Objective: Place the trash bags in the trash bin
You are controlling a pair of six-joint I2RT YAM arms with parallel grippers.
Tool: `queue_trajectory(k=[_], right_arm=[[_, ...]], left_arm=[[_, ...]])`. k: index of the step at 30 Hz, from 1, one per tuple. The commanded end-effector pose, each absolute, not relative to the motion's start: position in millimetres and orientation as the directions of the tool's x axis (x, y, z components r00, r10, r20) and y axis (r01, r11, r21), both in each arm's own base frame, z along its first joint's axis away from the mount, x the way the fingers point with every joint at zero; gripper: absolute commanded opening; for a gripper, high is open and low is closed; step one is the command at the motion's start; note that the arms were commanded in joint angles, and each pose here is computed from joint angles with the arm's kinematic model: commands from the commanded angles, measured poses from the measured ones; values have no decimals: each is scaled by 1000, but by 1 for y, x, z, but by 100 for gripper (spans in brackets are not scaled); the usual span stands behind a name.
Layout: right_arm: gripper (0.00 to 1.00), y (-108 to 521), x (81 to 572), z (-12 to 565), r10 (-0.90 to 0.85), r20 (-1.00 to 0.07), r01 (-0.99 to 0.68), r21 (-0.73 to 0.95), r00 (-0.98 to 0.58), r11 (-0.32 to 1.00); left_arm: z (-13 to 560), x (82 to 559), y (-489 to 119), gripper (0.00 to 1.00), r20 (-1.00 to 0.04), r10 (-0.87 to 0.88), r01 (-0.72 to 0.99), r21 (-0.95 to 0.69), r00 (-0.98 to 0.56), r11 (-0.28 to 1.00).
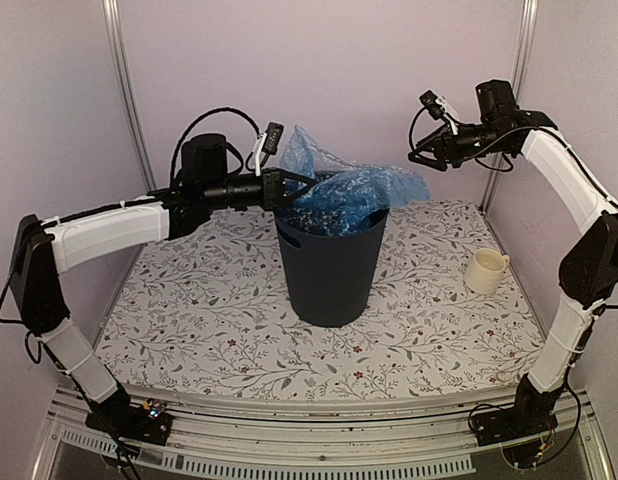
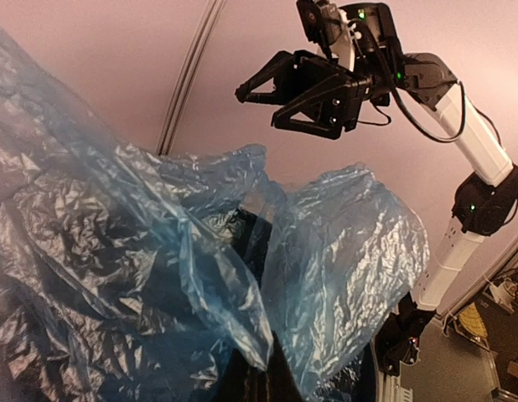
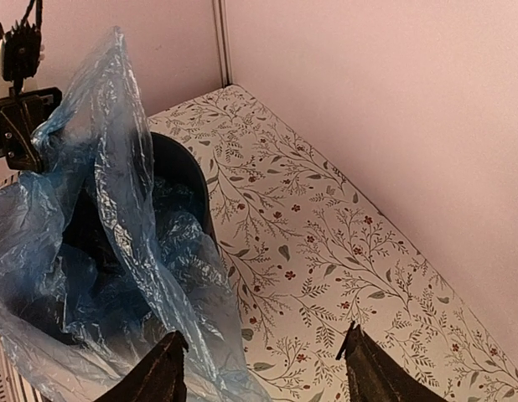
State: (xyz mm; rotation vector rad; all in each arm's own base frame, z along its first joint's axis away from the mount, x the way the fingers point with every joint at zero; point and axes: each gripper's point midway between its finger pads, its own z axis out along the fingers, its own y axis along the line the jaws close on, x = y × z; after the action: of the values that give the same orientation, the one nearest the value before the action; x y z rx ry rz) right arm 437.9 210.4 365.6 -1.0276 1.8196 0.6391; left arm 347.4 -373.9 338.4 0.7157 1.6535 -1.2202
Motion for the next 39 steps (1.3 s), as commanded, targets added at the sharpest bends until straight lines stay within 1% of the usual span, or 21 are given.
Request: queue_trajectory(k=[1,6,15,21,25,30,32,34,35,37,39], right_arm=[[65,212,426,360,-402,-883,-884,31,-243,467],[66,218,407,359,-418,-886,-926,33,-201,376],[67,221,422,341,-430,-876,-929,49,-216,366],[64,228,417,338,-421,-880,-946,87,-220,313],[57,232,407,342,-406,-887,-955,109,-218,274],[36,240,394,351,-399,-895,-965,108,-199,239],[32,243,391,353,-395,-897,-966,111,-199,233],[33,246,389,353,-399,-895,-967,112,-199,231],[38,248,389,353,-401,-895,-967,109,-196,229],[43,250,391,351,-406,-892,-965,104,-197,241],[43,252,393,351,-409,-891,-964,101,-198,248]], left_arm=[[361,354,-383,0,-924,-101,885,-383,-369,266],[363,350,-384,0,-924,-91,891,-382,-371,246],[383,331,-370,0,-944,-96,910,-331,-317,251],[388,327,-360,0,-951,-83,906,-309,-298,291],[392,323,-354,0,-952,-79,902,-304,-295,306],[393,318,-346,0,-953,-64,895,-299,-295,331],[393,316,-341,0,-954,-57,891,-294,-293,346],[392,315,-336,0,-955,-58,886,-293,-292,360],[391,315,-334,0,-954,-60,883,-294,-293,365],[391,313,-330,0,-954,-61,881,-295,-294,370],[391,311,-327,0,-954,-59,879,-293,-293,376]])
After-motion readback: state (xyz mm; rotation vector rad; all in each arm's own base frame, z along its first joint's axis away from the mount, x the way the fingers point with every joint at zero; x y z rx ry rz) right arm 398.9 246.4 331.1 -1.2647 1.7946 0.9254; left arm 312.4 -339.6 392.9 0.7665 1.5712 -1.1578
